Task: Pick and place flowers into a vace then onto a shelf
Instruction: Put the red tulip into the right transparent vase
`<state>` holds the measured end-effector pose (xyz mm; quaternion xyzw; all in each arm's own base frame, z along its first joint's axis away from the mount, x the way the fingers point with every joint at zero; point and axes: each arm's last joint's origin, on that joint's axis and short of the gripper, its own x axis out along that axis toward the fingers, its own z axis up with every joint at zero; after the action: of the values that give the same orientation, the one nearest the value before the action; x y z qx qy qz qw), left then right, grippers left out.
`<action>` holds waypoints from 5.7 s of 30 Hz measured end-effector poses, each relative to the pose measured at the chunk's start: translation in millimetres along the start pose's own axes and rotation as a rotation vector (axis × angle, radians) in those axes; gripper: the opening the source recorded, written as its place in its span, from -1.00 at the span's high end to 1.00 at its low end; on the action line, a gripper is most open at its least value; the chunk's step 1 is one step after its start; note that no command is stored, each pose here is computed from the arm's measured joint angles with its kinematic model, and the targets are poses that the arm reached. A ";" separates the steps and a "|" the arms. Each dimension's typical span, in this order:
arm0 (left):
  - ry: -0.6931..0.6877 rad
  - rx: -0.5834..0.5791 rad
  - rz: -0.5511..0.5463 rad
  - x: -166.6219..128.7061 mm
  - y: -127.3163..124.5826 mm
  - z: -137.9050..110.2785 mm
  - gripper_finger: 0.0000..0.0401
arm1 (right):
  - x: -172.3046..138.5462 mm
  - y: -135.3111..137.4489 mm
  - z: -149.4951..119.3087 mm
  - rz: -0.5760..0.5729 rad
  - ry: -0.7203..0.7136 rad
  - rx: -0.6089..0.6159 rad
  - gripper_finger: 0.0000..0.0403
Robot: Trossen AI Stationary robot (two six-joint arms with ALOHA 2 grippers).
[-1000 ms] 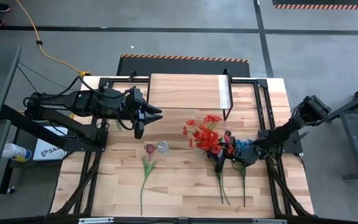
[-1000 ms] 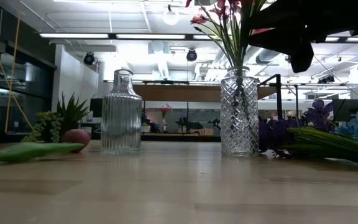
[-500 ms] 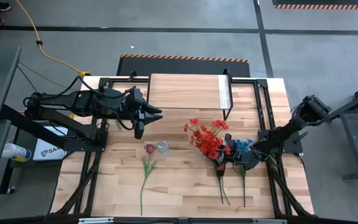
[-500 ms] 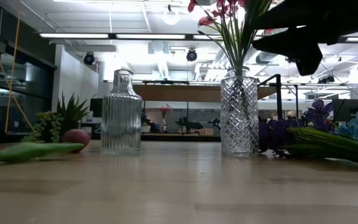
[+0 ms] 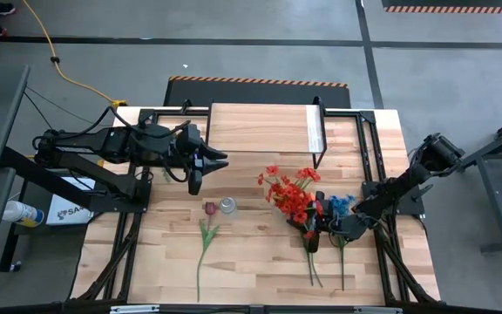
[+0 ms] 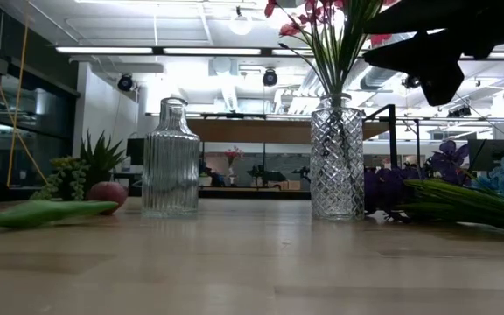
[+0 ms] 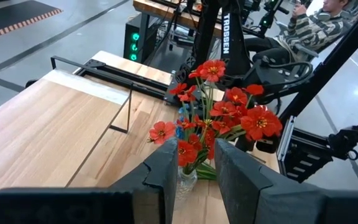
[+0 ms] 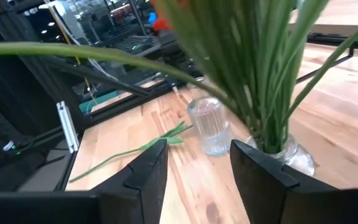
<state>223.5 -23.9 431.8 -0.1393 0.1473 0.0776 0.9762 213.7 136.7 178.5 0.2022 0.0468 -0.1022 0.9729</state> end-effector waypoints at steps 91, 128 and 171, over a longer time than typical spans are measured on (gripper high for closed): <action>1.042 -0.820 0.807 117.0 -109.2 -282.0 0.31 | -56.3 59.0 14.6 0.914 0.123 0.345 0.31; 1.001 -0.914 0.788 121.0 -106.3 -296.0 0.89 | -55.5 58.3 16.7 0.883 0.089 0.358 0.31; 0.185 -0.699 0.261 69.1 -217.6 -97.6 0.89 | -61.9 78.2 53.8 1.143 -0.137 0.355 0.31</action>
<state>304.7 -251.6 375.1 -0.4500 0.2159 0.2339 0.8344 173.1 196.4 265.9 0.3474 -0.1498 0.4179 0.8259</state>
